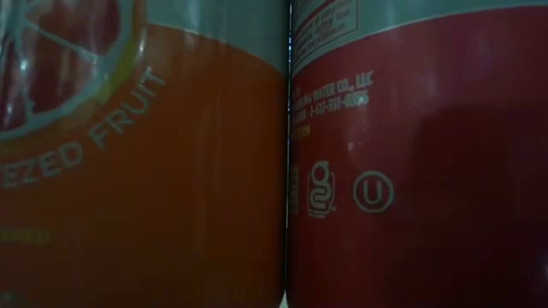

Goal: Sort soda cans
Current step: Put the bottom blue soda can into the top middle transparent bin

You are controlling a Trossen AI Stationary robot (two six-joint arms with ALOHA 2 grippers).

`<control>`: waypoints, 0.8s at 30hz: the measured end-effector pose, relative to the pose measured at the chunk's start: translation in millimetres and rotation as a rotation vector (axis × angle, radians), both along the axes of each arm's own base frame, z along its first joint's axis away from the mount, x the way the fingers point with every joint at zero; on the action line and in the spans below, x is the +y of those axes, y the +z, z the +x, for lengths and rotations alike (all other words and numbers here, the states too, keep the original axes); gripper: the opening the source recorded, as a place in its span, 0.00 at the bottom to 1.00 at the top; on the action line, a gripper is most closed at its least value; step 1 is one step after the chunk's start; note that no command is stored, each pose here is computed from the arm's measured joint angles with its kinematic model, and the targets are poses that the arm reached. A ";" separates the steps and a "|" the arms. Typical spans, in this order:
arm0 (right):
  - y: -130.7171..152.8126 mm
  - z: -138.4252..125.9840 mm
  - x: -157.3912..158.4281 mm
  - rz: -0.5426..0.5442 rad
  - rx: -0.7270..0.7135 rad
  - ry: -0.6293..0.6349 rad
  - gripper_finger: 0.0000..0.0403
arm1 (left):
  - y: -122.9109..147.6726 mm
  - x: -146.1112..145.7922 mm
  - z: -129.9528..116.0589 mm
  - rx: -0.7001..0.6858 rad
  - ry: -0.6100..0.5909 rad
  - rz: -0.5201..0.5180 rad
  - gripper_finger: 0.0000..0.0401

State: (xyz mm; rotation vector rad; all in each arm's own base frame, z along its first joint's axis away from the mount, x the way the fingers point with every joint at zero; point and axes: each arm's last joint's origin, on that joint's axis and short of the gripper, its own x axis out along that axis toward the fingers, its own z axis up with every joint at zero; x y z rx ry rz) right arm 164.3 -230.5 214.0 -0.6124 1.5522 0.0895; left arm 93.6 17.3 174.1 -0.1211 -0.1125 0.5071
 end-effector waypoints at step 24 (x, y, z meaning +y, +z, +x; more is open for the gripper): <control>105.0 78.1 40.7 -0.187 -0.264 0.256 0.58 | 0.0 0.0 0.0 0.000 0.000 0.000 0.93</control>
